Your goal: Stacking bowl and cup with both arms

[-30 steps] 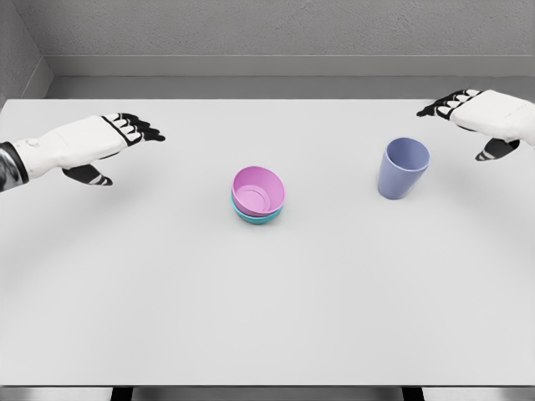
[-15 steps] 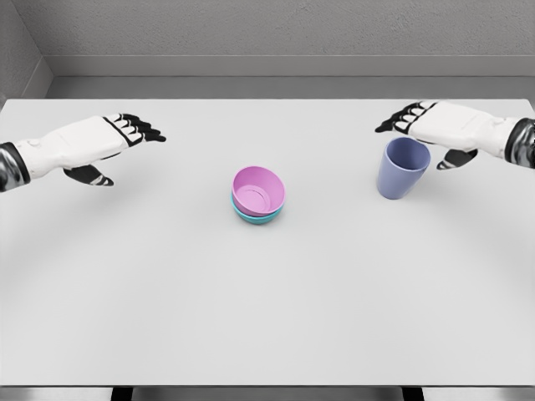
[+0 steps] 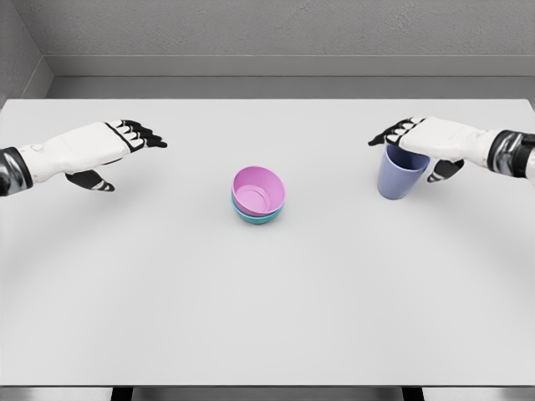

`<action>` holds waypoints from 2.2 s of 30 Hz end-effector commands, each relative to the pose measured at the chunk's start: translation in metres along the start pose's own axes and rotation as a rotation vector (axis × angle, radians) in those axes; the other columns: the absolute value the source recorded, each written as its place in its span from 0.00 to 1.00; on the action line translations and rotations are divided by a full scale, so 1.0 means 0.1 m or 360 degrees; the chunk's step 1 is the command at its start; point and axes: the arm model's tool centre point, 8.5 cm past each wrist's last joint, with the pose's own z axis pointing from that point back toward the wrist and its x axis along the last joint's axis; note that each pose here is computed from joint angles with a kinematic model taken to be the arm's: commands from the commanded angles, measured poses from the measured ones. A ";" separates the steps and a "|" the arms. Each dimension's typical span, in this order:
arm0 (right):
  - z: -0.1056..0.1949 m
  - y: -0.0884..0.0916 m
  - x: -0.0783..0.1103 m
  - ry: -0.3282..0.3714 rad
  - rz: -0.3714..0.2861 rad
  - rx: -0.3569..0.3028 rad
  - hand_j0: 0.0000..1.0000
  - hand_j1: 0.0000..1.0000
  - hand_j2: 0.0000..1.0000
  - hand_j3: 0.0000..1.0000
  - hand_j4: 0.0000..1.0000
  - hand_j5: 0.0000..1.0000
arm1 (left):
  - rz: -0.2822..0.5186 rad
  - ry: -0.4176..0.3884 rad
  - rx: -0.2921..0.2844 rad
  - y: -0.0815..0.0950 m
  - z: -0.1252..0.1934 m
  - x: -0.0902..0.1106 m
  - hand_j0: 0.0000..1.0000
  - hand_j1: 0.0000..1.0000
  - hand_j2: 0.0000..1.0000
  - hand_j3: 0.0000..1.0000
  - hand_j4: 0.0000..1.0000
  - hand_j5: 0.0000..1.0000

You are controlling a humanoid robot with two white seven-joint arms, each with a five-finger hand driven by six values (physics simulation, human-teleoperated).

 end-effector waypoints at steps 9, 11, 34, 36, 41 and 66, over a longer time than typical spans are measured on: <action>-0.04 -0.02 0.00 0.0007 0.0027 0.0011 0.69 0.69 0.69 0.69 0.69 0.69 | 0.0009 0.0000 0.0003 0.00 0.00 0.00 1.00 1.00 1.00 1.00 1.00 1.00; -0.04 -0.02 0.01 0.0005 0.0028 0.0010 0.68 0.68 0.68 0.68 0.68 0.68 | 0.0009 0.0000 0.0003 0.00 0.00 0.00 1.00 1.00 1.00 1.00 1.00 1.00; 0.02 -0.29 0.03 -0.0001 0.0090 -0.0074 0.67 0.67 0.67 0.67 0.67 0.67 | 0.0009 0.0001 0.0005 0.01 0.00 0.00 1.00 1.00 1.00 1.00 1.00 1.00; 0.03 -0.33 0.03 0.0002 0.0095 -0.0085 0.67 0.67 0.67 0.67 0.67 0.67 | 0.0009 0.0001 0.0005 0.01 0.00 0.00 1.00 1.00 1.00 1.00 1.00 1.00; 0.06 -0.38 0.01 0.0012 0.0090 -0.0118 0.67 0.67 0.67 0.67 0.67 0.67 | 0.0009 0.0001 0.0005 0.01 0.00 0.00 1.00 1.00 1.00 1.00 1.00 1.00; 0.10 -0.74 0.41 -0.0124 0.0238 -0.0268 0.67 0.67 0.67 0.67 0.67 0.67 | 0.0007 0.0000 0.0006 0.01 0.00 0.00 1.00 1.00 1.00 1.00 1.00 1.00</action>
